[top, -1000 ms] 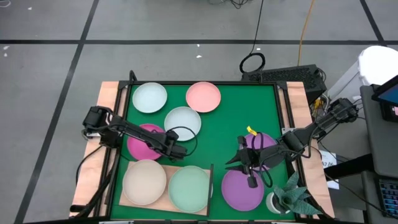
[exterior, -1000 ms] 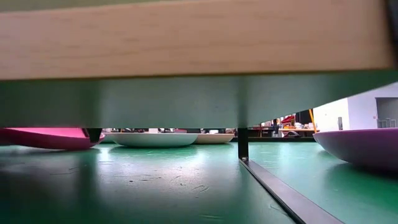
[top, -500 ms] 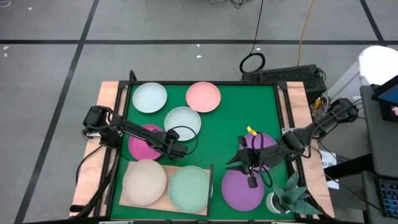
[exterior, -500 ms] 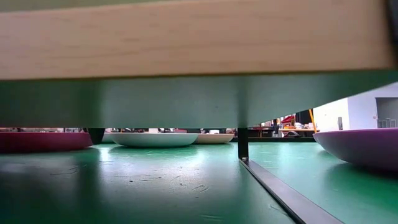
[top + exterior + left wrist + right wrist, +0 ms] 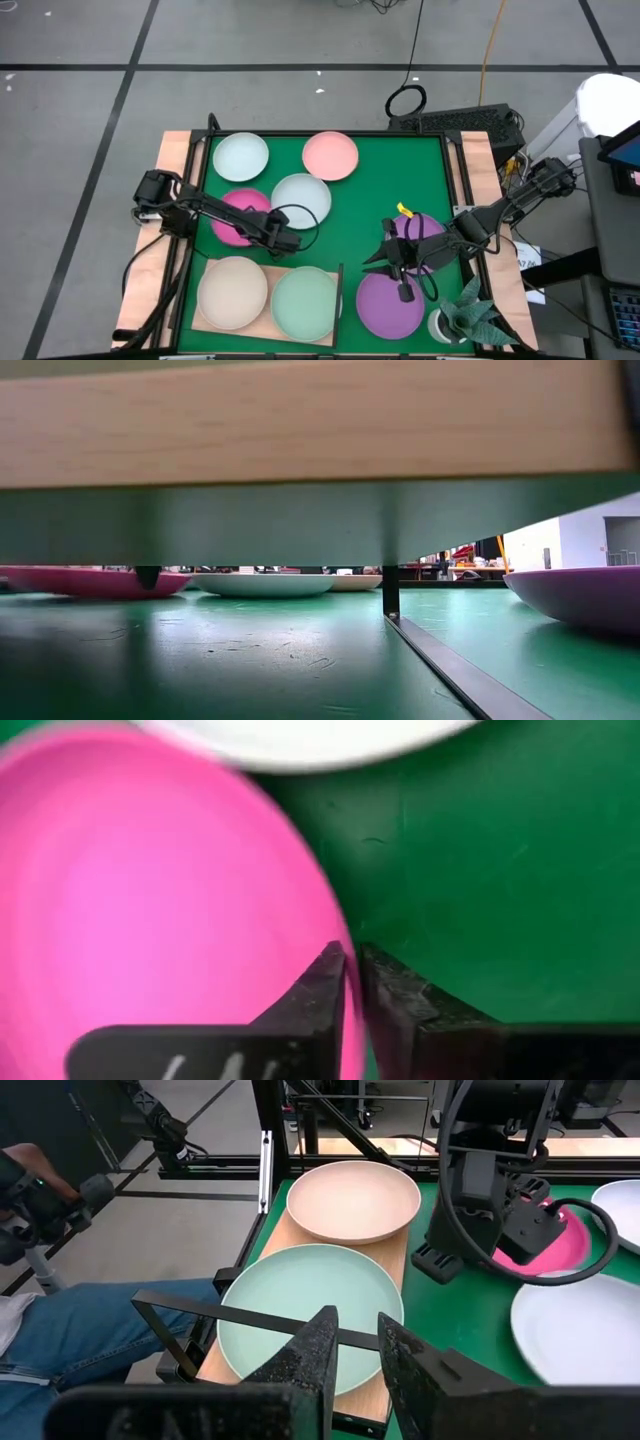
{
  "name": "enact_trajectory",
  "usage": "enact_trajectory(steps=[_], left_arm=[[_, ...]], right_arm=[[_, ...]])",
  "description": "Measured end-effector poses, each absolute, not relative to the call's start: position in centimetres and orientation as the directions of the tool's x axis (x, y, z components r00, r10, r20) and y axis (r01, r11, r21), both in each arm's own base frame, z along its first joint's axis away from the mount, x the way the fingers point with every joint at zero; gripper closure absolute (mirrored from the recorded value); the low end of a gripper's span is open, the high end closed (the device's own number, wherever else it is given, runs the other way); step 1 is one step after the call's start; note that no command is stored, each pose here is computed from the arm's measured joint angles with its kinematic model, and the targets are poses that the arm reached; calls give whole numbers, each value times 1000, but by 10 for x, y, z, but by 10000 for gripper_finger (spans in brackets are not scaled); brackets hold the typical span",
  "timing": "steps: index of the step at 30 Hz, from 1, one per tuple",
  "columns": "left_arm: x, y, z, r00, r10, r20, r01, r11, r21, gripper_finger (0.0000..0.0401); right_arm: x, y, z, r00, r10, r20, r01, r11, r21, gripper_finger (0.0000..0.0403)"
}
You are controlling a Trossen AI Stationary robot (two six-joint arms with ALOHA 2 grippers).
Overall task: Place and stack plates onto a shelf
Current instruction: Stack the pink plate on top of the brown plate on the shelf
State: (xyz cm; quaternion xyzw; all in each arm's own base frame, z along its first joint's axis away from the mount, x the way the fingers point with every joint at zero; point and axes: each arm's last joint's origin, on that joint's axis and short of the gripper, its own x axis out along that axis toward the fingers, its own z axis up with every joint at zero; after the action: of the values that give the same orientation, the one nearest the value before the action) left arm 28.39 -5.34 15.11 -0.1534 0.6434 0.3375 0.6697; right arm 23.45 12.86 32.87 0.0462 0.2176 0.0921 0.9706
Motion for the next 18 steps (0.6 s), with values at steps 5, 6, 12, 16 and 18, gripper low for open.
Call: enact_trajectory(steps=[5, 6, 12, 16, 18], left_arm=[[279, -56, 152, -95, 262, -960, -586, 765, 267, 391], [278, -57, 153, -111, 259, -959, -570, 774, 275, 391], [275, -72, 173, -176, 280, -944, -457, 826, 330, 391], [277, -89, 197, -177, 303, -936, -404, 845, 350, 391], [278, -99, 211, -154, 309, -938, -380, 858, 345, 391]], right_arm=[[234, 129, 329, 888, 199, -414, -159, 979, 130, 342], [234, 129, 329, 888, 199, -414, -159, 979, 130, 342], [234, 129, 329, 889, 200, -413, -160, 979, 128, 342], [234, 129, 329, 889, 200, -413, -160, 979, 128, 342], [234, 129, 329, 888, 199, -413, -160, 979, 127, 342]])
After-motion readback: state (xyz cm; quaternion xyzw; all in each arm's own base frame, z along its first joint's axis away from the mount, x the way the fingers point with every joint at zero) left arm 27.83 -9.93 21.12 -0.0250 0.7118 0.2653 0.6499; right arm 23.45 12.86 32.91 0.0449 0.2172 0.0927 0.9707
